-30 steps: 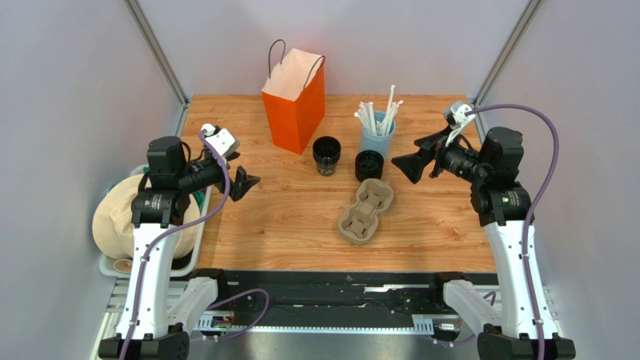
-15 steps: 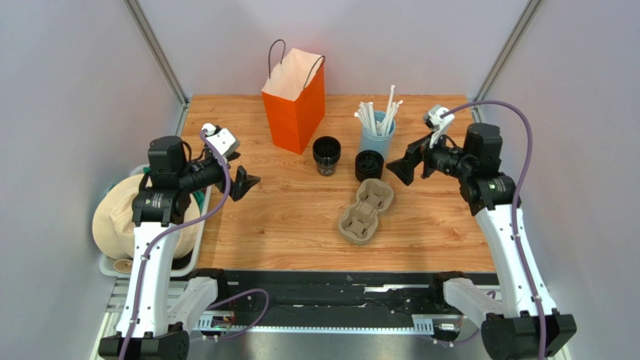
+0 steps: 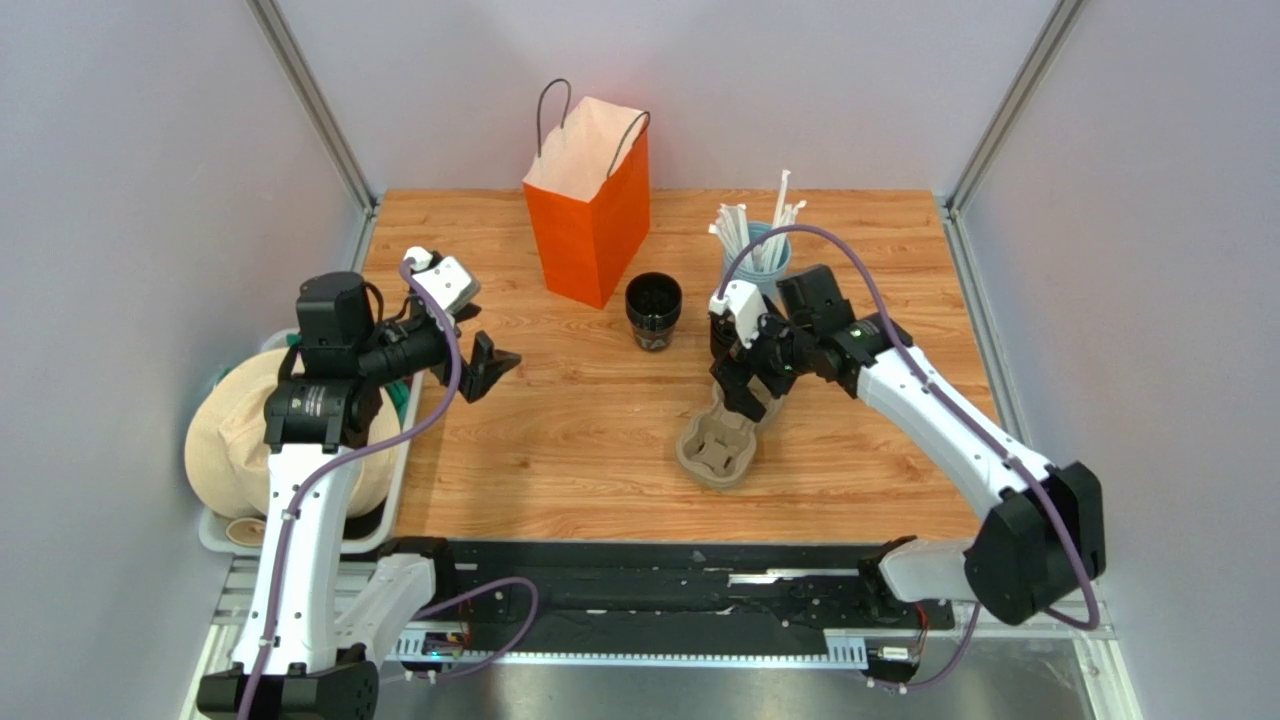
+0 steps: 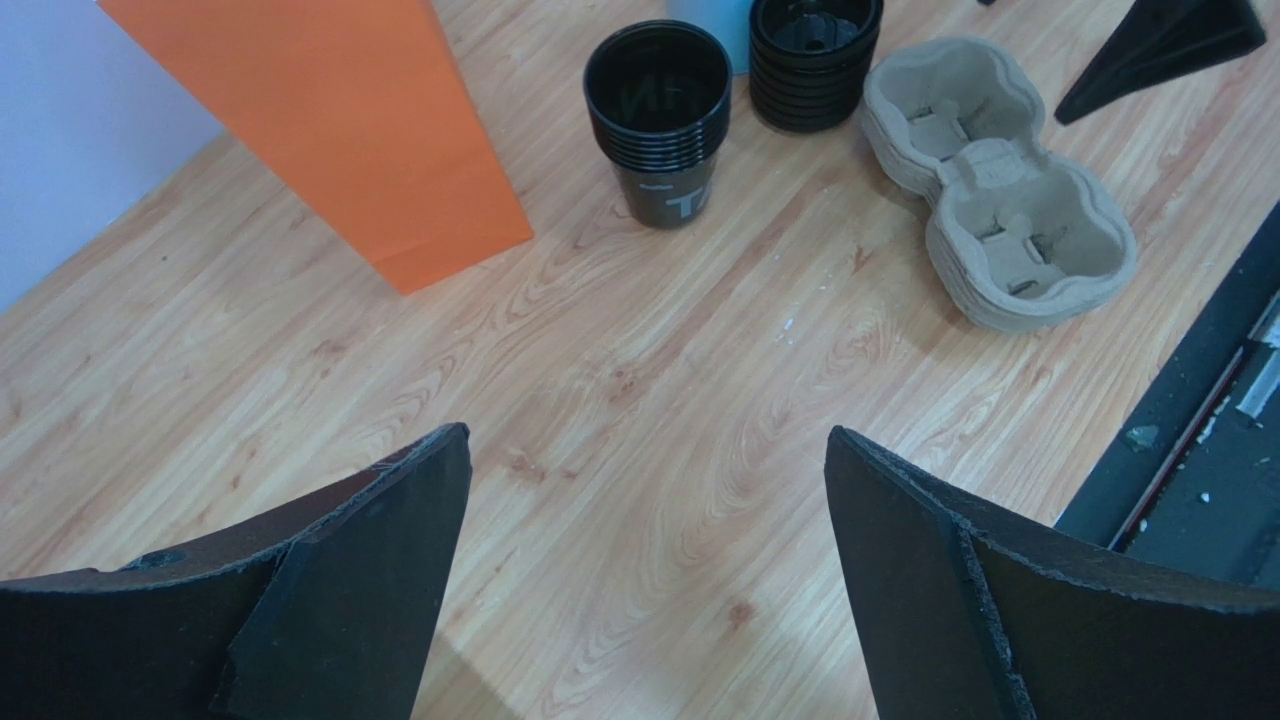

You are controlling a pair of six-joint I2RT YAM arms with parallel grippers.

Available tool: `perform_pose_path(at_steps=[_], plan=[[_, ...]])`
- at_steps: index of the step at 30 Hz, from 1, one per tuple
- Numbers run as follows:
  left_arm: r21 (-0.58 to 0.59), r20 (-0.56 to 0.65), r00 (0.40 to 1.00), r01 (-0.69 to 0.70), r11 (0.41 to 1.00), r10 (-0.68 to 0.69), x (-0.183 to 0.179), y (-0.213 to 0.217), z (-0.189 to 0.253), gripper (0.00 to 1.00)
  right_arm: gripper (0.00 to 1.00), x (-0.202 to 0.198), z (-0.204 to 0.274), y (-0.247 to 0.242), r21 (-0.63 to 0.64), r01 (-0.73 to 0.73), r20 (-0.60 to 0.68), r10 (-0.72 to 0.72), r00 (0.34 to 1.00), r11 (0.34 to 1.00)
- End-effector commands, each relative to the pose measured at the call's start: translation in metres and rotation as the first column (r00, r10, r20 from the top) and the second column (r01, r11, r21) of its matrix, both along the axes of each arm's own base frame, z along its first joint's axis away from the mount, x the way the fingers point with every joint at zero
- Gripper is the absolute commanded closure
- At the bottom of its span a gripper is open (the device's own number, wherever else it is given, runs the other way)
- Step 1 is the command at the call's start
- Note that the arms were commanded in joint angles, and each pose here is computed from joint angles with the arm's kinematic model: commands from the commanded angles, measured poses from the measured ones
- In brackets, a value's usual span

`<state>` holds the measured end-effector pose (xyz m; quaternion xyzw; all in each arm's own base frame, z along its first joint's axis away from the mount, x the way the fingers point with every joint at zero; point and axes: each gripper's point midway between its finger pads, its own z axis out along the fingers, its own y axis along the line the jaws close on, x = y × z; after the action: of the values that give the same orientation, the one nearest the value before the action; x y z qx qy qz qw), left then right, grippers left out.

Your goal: Pack the takeout coffee

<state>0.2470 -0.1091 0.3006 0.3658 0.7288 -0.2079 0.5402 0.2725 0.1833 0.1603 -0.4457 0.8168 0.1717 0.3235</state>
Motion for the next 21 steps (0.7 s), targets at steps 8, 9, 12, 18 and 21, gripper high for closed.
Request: perform_pose_path(at_steps=[8,9,12,18,21], plan=[[0.007,0.025,1.0,0.018,1.0,-0.018,0.003,-0.001,0.001,0.03,0.01,0.003,-0.059,-0.001,-0.201,-0.111,-0.142,0.084,0.986,0.973],[0.008,0.022,1.0,0.016,1.0,-0.017,0.004,-0.001,0.0,0.03,0.01,0.001,-0.062,-0.001,-0.201,-0.122,-0.153,0.091,0.984,0.972],[0.008,0.019,1.0,0.014,1.0,-0.014,0.004,-0.001,-0.001,0.03,0.02,-0.006,-0.068,0.005,-0.197,-0.154,-0.176,0.119,0.977,0.968],[0.007,0.014,1.0,0.018,1.0,-0.018,0.005,-0.001,-0.002,0.03,0.08,-0.007,-0.083,0.004,-0.224,-0.151,-0.173,0.113,0.978,0.963],[0.008,0.016,1.0,0.015,1.0,-0.015,0.005,-0.001,-0.002,0.03,0.18,-0.006,-0.088,0.003,-0.231,-0.147,-0.183,0.106,0.977,0.962]])
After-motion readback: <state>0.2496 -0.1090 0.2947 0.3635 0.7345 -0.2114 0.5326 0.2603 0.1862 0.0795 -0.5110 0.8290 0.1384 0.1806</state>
